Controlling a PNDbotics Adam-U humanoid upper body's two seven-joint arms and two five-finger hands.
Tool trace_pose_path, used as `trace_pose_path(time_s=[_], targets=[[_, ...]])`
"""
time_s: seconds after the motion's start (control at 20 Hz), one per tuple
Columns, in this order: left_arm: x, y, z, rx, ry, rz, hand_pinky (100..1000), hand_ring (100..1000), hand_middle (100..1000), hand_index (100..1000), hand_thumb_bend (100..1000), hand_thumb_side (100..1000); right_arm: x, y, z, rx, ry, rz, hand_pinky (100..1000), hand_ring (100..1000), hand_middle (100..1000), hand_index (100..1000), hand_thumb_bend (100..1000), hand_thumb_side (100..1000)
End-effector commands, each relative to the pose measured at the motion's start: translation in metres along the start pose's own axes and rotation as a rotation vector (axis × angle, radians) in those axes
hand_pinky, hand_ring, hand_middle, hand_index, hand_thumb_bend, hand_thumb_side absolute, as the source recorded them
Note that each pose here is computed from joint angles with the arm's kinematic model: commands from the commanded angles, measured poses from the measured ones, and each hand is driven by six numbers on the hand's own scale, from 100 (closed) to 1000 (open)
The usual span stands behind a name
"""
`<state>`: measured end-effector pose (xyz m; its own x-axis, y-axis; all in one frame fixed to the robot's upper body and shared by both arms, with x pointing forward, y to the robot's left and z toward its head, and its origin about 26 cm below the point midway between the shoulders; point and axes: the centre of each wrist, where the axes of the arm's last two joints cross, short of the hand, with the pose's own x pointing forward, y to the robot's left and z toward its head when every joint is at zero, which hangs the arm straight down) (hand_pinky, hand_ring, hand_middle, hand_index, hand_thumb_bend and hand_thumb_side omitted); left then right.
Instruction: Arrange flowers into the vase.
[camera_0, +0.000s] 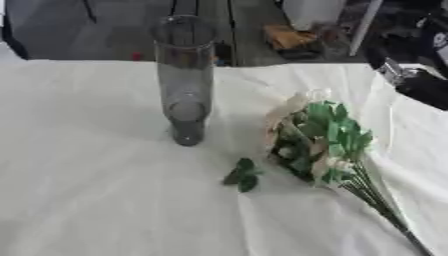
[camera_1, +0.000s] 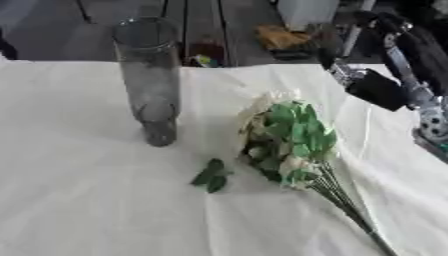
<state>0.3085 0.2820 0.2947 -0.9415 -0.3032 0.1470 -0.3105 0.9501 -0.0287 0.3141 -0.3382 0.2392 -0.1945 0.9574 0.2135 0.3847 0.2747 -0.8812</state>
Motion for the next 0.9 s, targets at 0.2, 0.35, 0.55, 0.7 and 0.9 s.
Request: trace_pose_path(time_s=[0.2,0.35,0.55,0.7,0.9], targets=[[0.004,-0.001,-0.005,-0.008,-0.021,0.011,779,879,884,945,175,1000,0.002,-0.003,0.001,0.108,0.072,0.034,800,885,832,987,587,957],[0.004,-0.001,-0.005,-0.008,-0.019,0.011,779,879,885,944,174,1000,0.004,-0.002,0.004,0.158,0.11,0.044,766,881,844,990,673,919],[0.004,-0.001,-0.004,-0.007,-0.017,0.012,779,879,885,943,174,1000,0.009,0.002,0.014,0.258,0.159,0.025,721,874,834,988,764,818],[0.004,-0.001,-0.004,-0.006,-0.015,0.013,780,879,885,942,172,1000,0.014,0.006,0.023,0.343,0.196,-0.006,737,893,832,994,796,734],[0.004,-0.001,-0.004,-0.005,-0.016,0.012,780,879,883,939,173,1000,0.025,0.001,0.026,0.445,0.26,-0.018,762,918,856,1000,802,708]])
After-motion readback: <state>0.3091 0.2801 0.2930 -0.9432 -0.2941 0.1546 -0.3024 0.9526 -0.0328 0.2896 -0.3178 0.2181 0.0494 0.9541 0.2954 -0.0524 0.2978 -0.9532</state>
